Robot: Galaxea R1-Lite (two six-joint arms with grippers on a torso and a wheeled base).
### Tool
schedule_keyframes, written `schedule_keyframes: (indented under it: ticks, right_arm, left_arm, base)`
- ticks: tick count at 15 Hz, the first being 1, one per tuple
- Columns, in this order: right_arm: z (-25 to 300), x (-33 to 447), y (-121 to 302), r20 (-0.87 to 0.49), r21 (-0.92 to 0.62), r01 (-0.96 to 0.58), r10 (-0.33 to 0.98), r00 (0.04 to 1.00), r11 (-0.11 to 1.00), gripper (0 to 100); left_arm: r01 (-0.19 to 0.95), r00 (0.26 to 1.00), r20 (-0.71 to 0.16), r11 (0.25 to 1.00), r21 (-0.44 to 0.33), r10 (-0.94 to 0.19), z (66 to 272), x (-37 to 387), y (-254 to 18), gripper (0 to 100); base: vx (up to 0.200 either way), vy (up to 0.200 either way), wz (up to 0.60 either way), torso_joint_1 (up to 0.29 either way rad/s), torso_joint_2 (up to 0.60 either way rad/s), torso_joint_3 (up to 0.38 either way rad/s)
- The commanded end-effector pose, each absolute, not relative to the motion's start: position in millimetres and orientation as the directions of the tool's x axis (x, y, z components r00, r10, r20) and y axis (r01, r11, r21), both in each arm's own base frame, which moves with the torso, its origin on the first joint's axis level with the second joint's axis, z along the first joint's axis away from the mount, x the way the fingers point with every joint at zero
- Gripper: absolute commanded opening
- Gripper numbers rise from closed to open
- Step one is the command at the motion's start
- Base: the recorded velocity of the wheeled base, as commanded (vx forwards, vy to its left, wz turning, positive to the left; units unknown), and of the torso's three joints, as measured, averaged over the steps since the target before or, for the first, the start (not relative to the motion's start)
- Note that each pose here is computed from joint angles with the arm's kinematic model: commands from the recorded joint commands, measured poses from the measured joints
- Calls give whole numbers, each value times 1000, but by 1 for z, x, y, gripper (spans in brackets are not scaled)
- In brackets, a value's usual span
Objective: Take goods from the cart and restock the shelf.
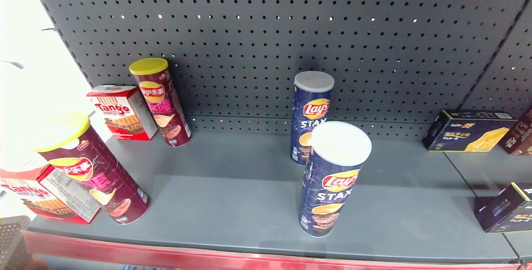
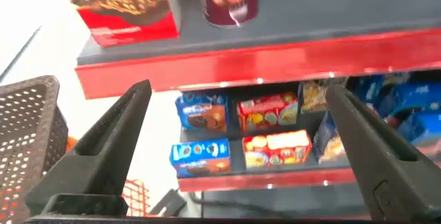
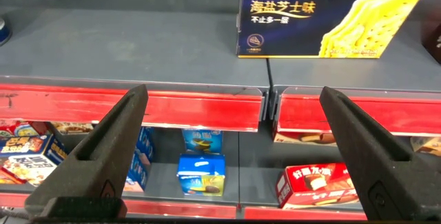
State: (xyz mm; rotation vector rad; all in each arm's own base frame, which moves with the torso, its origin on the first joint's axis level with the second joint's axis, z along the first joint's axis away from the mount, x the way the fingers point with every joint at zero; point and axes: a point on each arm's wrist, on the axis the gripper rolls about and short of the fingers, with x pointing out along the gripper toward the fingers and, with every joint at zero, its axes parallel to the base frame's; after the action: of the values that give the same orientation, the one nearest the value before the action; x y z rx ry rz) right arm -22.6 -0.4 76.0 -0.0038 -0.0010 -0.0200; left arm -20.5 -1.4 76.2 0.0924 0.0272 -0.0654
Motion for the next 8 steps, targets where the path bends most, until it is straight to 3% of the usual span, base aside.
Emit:
schedule_keyframes:
  ticks: [1,3,5,8]
  right_arm:
    - [76,-22,0,0,-5,20,-20,1000,1000,100]
    - [76,-22,0,0,-5,20,-20,1000,1000,100]
    - [76,-22,0,0,-5,20,-20,1000,1000,100]
    - [76,-22,0,0,-5,20,-20,1000,1000,100]
  left_arm:
    - [60,998,-9,996,73,-60,76,-22,-1,100]
    - [46,999,-9,997,62,-46,76,-22,-1,100]
    - [-101,995,-5,994,37,101,76,-22,2,100]
    - [-79,997,-8,996,33,80,76,-22,2,100]
  base:
    - [0,0,0,0,0,0]
    - [0,0,0,0,0,0]
    - [0,0,0,0,0,0]
    - [0,0,0,0,0,0]
